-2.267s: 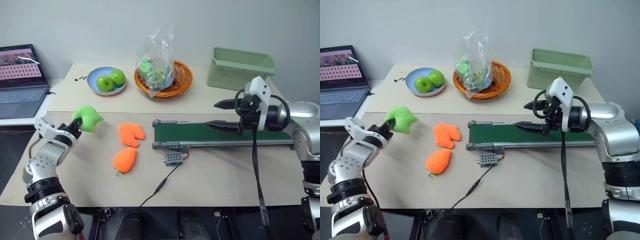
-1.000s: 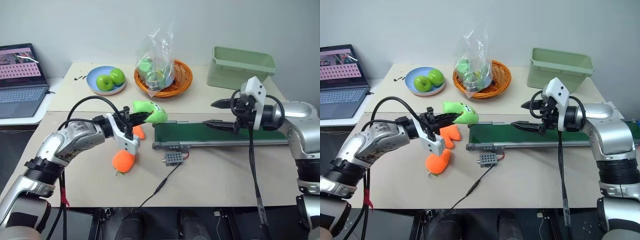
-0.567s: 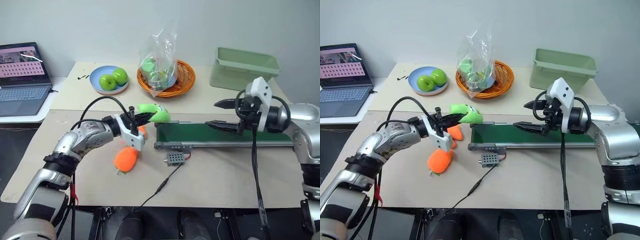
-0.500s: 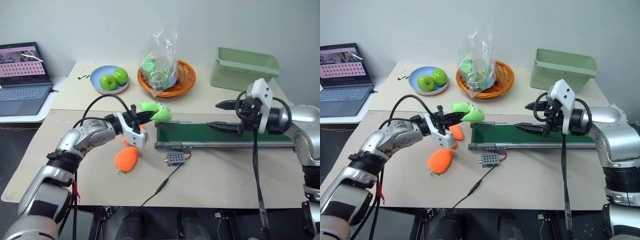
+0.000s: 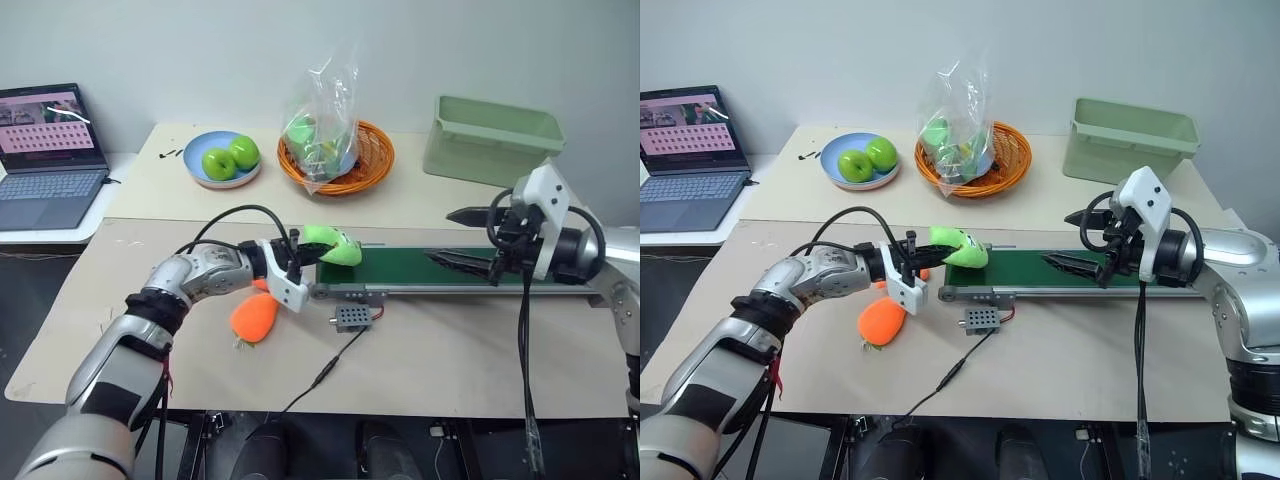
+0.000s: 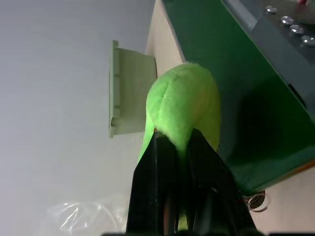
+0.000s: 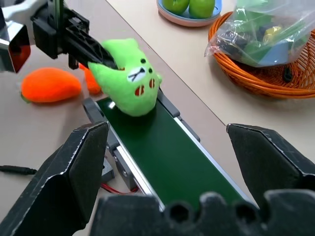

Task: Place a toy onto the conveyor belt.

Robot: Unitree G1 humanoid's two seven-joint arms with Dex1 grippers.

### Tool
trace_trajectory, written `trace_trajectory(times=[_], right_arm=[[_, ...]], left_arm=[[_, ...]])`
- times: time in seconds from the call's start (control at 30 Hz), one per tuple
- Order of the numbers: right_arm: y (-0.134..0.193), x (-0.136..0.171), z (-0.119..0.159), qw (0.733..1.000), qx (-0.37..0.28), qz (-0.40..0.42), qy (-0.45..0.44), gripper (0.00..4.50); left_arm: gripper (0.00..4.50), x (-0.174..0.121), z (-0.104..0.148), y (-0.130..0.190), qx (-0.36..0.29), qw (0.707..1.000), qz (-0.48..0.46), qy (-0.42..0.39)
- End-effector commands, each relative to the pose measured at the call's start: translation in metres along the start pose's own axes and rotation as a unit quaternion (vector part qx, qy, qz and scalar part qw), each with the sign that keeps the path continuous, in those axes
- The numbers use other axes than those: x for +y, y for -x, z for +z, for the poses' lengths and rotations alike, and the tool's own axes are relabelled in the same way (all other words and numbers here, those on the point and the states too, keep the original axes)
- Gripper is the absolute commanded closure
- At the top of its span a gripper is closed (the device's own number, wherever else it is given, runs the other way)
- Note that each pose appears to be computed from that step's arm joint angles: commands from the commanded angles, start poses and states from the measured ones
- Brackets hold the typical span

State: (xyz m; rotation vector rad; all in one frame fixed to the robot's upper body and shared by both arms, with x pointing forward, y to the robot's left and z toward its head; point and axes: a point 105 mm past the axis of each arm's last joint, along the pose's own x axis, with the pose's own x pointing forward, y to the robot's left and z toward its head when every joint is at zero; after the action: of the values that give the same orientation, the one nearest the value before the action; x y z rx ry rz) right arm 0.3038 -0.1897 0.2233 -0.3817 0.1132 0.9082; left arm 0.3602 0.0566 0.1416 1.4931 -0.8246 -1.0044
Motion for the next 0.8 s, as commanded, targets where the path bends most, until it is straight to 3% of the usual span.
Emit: trace_trajectory(times=[0.03, 0.57, 0.67, 0.8], right_arm=[[0.009, -0.003, 0.014, 1.000, -0.013, -0.021, 0.019, 0.00], [0.012, -0.001, 0.010, 0.999, -0.012, -0.033, 0.011, 0.00], [0.012, -0.002, 0.011, 0.999, -0.013, -0.032, 0.012, 0.00], [0.011, -0.002, 0.011, 0.999, -0.012, -0.032, 0.012, 0.00]], left_arm=[[4.45, 0.009, 0.000, -0.013, -0.009, 1.000, 0.011, -0.020], [4.45, 0.004, -0.008, -0.014, -0.001, 1.000, 0.004, -0.001], [3.60, 0.000, -0.008, -0.016, 0.001, 1.000, -0.002, 0.015], [2.14, 0.000, -0.004, -0.020, -0.008, 0.999, 0.004, 0.041]])
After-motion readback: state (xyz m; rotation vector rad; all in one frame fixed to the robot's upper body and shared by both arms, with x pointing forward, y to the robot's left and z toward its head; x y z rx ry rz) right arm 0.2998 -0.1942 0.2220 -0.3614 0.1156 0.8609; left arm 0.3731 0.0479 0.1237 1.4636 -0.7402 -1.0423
